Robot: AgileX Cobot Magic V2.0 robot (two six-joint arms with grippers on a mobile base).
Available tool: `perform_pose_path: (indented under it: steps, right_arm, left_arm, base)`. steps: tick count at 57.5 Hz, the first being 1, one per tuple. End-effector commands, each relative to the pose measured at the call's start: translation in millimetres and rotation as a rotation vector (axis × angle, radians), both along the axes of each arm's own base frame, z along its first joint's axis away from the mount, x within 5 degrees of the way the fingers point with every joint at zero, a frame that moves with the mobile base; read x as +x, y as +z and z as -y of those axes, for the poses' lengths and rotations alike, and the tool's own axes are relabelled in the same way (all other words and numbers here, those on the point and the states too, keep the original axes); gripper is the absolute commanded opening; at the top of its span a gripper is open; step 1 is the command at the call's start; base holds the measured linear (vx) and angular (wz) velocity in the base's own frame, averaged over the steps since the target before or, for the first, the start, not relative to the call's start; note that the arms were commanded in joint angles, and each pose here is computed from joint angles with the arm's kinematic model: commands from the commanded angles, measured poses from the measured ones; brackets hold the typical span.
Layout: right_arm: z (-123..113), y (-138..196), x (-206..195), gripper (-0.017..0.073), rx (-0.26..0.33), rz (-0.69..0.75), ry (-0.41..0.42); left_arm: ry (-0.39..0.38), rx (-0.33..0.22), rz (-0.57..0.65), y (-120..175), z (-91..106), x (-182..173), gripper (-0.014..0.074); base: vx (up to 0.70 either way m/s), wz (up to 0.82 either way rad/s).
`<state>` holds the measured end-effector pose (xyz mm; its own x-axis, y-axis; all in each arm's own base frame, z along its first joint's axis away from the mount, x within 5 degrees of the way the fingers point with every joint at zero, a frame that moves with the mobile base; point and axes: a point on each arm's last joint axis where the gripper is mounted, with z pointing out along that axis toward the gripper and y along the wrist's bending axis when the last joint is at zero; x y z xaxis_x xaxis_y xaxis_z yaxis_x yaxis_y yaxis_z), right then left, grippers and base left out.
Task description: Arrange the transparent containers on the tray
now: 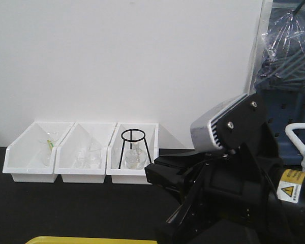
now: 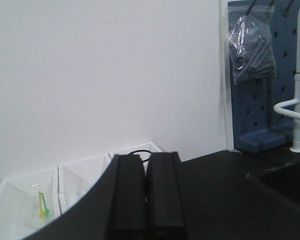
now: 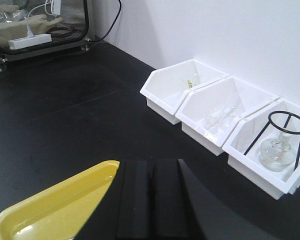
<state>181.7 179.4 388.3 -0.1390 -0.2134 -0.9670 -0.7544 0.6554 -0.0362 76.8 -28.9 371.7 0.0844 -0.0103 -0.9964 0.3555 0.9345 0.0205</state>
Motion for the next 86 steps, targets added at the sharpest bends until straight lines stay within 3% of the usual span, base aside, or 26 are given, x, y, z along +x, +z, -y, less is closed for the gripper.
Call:
perform_pose_path:
  steps: [1,13,18,25,38,45,50,57,86]
  right_arm:
    - [6,21,0,0.0038,0.079,0.09,-0.035]
    - [6,21,0,0.0038,0.079,0.09,-0.035]
    - [6,21,0,0.0038,0.079,0.09,-0.035]
    - [6,21,0,0.0038,0.079,0.09,-0.035]
    - [6,21,0,0.0038,0.079,0.09,-0.035]
    - [5,21,-1,0.0038,0.076,0.087,-0.03]
    - [5,20,-1,0.0038,0.072,0.084,-0.028]
    - [5,19,-1,0.0038,0.068,0.079,-0.026]
    - [5,19,-1,0.0038,0.065,0.079,-0.025]
  left_arm:
    - [-0.019,-0.038,0.086,14,0.6,-3,0.0022]
    - [-0.005,-0.01,0.048,8,-1.0,-4,0.0022]
    - [0.024,0.031,0.001,-8,-6.2,-9,0.0022]
    - [0.1,0.04,-0.065,-42,-16.2,-20,0.0022]
    - [0.232,-0.052,-0.101,-124,-26.2,-37,0.0022]
    - [0.262,-0.04,-0.182,-165,-24.5,-25,0.0022]
    - [0.26,-0.1,-0.165,-189,-23.2,-20,0.0022]
    - [0.265,-0.135,-0.184,-187,-23.4,-20,0.0022]
    - [0.268,-0.122,-0.189,-188,-23.5,-20,0.0025]
  base:
    - [0.0,0.0]
    - [0.0,0.0]
    - [0.0,0.0]
    - [0.0,0.0]
    - [0.0,0.0]
    - [0.0,0.01]
    - [0.0,0.01]
    - [0.0,0.0]
    - [0.0,0.0]
